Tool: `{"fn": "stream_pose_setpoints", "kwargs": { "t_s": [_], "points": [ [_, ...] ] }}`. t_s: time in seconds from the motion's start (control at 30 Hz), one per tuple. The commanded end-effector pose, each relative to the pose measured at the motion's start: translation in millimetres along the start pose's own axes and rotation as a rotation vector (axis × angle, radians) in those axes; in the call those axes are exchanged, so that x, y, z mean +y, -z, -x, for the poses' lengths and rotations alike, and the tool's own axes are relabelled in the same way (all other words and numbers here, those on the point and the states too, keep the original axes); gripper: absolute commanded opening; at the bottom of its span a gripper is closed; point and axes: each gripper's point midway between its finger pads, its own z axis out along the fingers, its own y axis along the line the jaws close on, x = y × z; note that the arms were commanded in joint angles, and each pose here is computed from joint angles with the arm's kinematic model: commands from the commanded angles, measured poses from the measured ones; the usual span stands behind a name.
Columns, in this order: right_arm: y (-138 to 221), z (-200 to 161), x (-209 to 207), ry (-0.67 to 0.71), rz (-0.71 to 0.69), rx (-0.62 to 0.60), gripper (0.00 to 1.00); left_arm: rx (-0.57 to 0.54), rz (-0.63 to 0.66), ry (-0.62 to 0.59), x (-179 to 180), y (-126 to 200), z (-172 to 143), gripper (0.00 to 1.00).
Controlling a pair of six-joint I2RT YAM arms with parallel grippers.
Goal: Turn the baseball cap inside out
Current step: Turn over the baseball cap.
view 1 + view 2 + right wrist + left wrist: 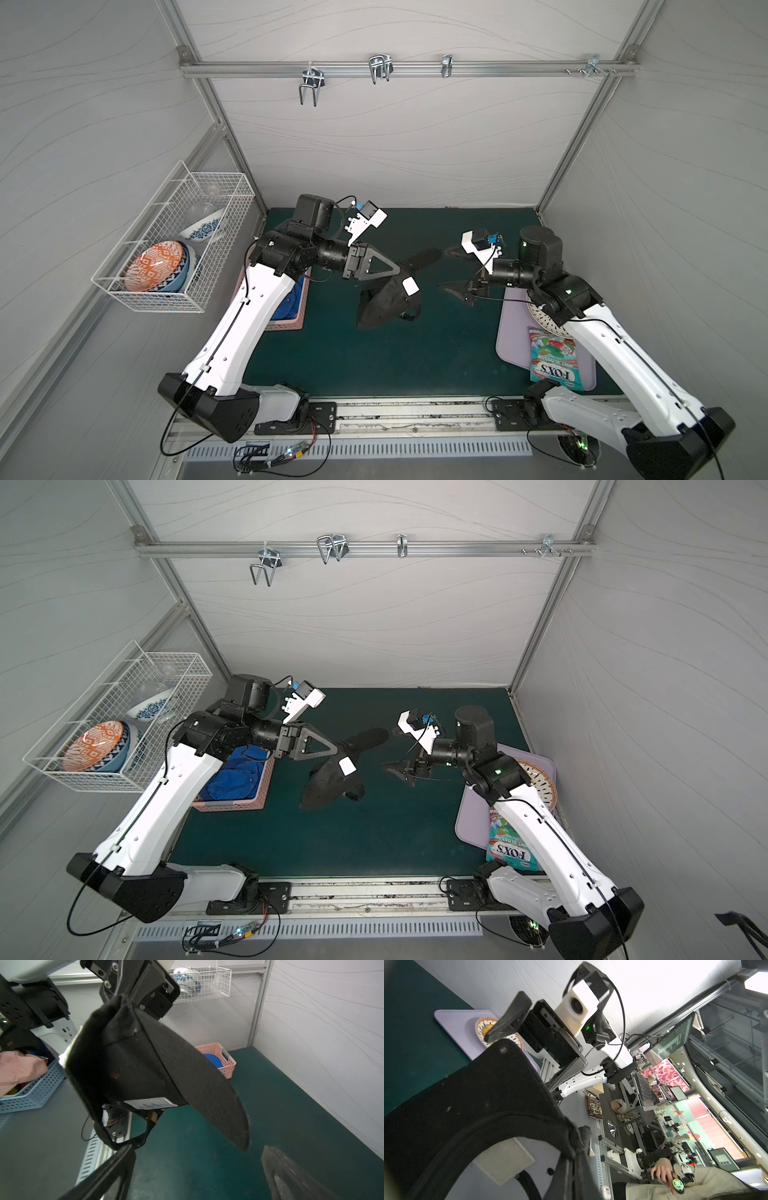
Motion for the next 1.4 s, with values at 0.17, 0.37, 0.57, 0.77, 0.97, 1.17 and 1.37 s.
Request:
{"fn": "stream_pose_setpoints", "kwargs": {
  "t_s": [0.17,0.37,0.57,0.77,0.97,1.17,1.37],
  "points": [
    [-7,16,35,-0.056,0.250,-0.041,0.98,0.019,-0.128,-0.069,-31,-4,3,0.00],
    [-9,12,57,-0.147,0.389,-0.020,0.21,-0.008,-0.039,-0.105,-9,-6,10,0.00],
    [-4,-4,45,-0.194,0.234,-0.001,0.00,-0.152,0.355,-0.074,72,25,32,0.71],
    [13,-25,-15,-0.487,-0.186,-0.023,0.00,-0.380,0.912,-0.136,106,104,56,1.00],
    [22,-51,-55,-0.630,-0.530,0.024,0.00,-0.365,1.016,-0.289,80,82,48,1.00],
    [19,-53,-65,-0.606,-0.599,0.027,0.00,-0.224,1.007,-0.365,86,24,40,1.00],
    [13,-52,-56,-0.570,-0.557,0.074,0.00,-0.222,1.010,-0.419,102,-11,65,1.00]
  ]
}}
